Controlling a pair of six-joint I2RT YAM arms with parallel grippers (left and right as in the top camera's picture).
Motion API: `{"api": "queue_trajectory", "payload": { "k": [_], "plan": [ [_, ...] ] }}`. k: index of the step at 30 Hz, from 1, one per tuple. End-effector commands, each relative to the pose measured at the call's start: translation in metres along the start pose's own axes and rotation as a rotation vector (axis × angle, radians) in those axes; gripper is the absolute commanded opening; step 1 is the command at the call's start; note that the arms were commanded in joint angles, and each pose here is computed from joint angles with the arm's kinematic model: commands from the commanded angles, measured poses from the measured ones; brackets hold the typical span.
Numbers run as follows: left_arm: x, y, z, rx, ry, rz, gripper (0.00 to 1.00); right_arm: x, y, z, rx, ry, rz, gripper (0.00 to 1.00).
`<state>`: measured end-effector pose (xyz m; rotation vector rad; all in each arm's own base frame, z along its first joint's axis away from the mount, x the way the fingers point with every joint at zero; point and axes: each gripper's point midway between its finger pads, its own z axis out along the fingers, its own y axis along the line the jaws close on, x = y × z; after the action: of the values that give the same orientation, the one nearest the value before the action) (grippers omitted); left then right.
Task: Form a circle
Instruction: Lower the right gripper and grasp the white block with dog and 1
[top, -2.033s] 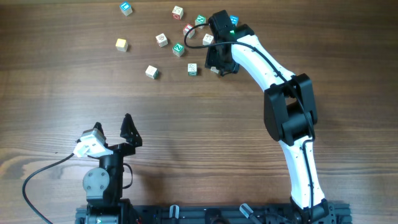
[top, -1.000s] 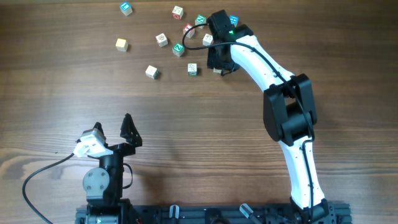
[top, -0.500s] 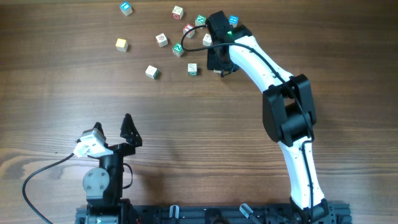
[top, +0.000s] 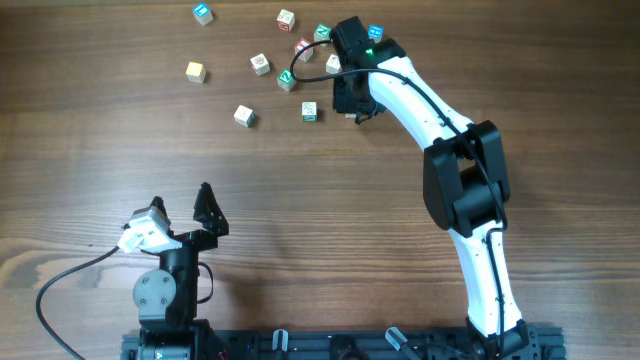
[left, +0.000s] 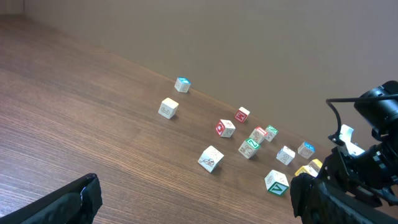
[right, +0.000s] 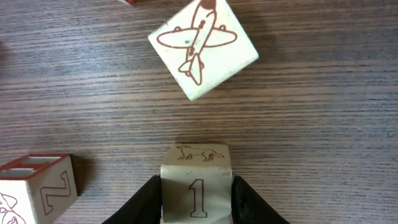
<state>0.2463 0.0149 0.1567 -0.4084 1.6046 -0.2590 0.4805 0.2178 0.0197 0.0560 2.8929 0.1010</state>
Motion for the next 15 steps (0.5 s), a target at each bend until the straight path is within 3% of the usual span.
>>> {"api": "queue_trajectory", "payload": {
  "k": [1,12,15],
  "plan": [
    [0.002,-0.002,0.0,0.009,0.004,0.012,1.0,-0.012,0.004,-0.027,-0.006,-0.054,-0.002,0.36],
    [0.002,-0.002,0.0,0.009,0.004,0.012,1.0,-0.012,0.007,-0.059,-0.036,-0.065,-0.085,0.28],
    [0.002,-0.002,0.0,0.009,0.004,0.012,1.0,0.014,0.034,-0.063,-0.203,0.05,-0.17,0.29]
  ]
}}
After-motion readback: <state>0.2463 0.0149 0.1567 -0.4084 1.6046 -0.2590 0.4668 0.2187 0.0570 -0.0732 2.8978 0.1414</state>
